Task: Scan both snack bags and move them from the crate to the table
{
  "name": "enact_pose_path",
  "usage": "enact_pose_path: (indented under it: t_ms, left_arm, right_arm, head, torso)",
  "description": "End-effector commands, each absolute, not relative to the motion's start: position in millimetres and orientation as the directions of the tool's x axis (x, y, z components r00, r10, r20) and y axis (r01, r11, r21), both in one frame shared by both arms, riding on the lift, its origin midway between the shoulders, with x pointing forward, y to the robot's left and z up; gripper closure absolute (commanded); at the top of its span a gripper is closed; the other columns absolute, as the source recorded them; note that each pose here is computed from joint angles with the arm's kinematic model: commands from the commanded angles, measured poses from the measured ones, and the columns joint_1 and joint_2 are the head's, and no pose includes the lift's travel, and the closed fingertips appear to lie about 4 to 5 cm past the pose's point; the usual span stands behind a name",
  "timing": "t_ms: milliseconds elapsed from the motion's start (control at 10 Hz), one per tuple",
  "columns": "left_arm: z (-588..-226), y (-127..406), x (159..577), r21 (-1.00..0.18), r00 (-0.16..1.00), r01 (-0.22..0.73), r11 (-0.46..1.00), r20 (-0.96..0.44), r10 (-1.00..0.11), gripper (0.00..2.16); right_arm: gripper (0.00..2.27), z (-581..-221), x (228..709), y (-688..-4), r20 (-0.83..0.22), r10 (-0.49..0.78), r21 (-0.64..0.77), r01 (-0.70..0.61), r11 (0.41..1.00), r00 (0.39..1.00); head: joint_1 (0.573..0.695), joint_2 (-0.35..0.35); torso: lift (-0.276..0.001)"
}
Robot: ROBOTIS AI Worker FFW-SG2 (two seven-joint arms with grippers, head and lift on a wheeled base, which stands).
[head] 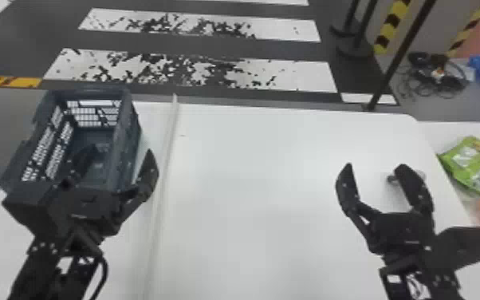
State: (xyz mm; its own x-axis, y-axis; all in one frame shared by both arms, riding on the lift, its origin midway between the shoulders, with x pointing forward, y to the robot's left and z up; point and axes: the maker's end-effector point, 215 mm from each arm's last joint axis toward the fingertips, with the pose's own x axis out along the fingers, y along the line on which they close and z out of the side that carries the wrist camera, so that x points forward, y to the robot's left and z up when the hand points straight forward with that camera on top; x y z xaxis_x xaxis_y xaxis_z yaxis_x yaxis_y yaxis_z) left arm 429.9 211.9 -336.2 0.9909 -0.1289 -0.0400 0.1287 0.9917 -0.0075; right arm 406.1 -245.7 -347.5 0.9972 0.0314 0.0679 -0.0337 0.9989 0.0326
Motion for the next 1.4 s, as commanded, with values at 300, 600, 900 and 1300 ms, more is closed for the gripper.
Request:
enact_pose_path:
  t_ms: [300, 600, 900, 1300]
  left_arm:
    - [-336.1, 210.7, 428.9, -0.011, 0.991, 0.129, 0.992, -0.04, -0.129, 0.1]
    - [-335.2, 211.8, 429.1, -0.009, 0.991, 0.126, 0.992, -0.039, -0.126, 0.1]
    - [-334.4, 210.4, 429.1, -0.011, 0.991, 0.128, 0.992, -0.037, -0.128, 0.1]
    - [-330.5, 209.4, 428.1, -0.012, 0.991, 0.129, 0.992, -0.031, -0.129, 0.1]
  right_arm:
    - [0.08, -346.0, 405.9, -243.7, 0.073, 0.034, 0.037, -0.036, 0.999, 0.997]
    - [0.09, -345.1, 405.8, -243.7, 0.076, 0.034, 0.037, -0.036, 0.999, 0.997]
    - [0.09, -344.2, 405.8, -244.5, 0.079, 0.031, 0.041, -0.034, 0.999, 0.996]
    - [0.09, -341.2, 403.4, -245.5, 0.09, 0.026, 0.043, -0.03, 0.999, 0.996]
  head:
    - [0.695, -0.043]
    - [0.695, -0.045]
    - [0.695, -0.045]
    - [0.695, -0.047]
  torso:
    - [-0.088]
    - [-0.088]
    - [-0.088]
    - [-0.088]
